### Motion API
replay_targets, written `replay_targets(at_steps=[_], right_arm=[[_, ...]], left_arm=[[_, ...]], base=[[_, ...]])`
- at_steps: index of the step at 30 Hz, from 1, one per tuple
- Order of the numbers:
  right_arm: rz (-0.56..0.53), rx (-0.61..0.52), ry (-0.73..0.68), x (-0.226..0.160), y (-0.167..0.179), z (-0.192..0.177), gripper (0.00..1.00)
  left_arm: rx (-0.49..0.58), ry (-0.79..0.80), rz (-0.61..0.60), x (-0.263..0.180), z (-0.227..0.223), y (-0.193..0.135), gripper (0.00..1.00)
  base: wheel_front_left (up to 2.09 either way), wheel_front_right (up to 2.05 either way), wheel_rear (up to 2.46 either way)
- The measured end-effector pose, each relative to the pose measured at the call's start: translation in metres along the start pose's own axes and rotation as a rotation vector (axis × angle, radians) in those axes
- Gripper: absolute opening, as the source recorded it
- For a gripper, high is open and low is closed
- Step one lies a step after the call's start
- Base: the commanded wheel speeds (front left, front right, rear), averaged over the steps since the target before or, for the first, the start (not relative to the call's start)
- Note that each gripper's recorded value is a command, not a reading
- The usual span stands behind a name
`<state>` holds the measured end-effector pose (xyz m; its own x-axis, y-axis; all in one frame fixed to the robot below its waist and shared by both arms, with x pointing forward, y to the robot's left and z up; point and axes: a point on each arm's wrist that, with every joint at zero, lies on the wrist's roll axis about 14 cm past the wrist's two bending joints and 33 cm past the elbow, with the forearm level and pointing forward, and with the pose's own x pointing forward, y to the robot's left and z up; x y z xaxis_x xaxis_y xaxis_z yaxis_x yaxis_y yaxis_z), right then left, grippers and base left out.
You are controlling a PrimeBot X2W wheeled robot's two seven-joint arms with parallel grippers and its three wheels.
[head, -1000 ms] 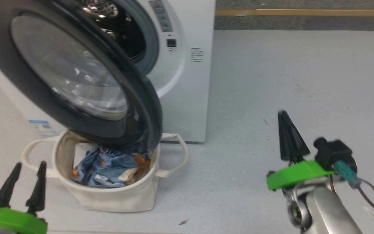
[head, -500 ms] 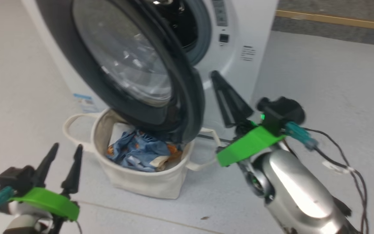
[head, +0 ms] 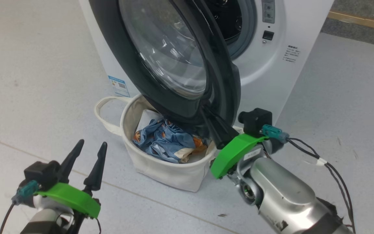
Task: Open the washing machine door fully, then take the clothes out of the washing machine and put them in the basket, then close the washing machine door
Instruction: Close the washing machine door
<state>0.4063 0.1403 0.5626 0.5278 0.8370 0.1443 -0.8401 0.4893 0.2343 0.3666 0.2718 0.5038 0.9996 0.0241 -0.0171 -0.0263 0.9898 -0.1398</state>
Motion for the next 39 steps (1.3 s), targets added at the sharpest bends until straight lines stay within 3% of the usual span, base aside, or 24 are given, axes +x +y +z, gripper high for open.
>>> replay_targets(at_steps=[6, 16, 28, 39], right_arm=[[-0.114, 0.067, 0.066, -0.001, -0.037, -0.021, 0.0], [-0.333, 0.074, -0.041, 0.003, -0.123, 0.019, 0.0], [-0.441, 0.042, -0.062, 0.023, -0.182, 0.036, 0.0], [-0.497, 0.053, -0.043, 0.027, -0.205, 0.027, 0.0]], left_arm=[[-0.006, 0.009, 0.001, -0.001, -0.004, -0.002, 1.0], [-0.024, 0.034, -0.021, 0.01, -0.015, -0.015, 1.0], [-0.034, 0.066, -0.032, 0.024, -0.027, -0.024, 1.0], [-0.043, 0.074, -0.009, 0.025, -0.031, -0.021, 1.0]], base=[[0.0, 0.0, 0.0], [0.0, 0.0, 0.0], [0.0, 0.0, 0.0], [0.0, 0.0, 0.0]])
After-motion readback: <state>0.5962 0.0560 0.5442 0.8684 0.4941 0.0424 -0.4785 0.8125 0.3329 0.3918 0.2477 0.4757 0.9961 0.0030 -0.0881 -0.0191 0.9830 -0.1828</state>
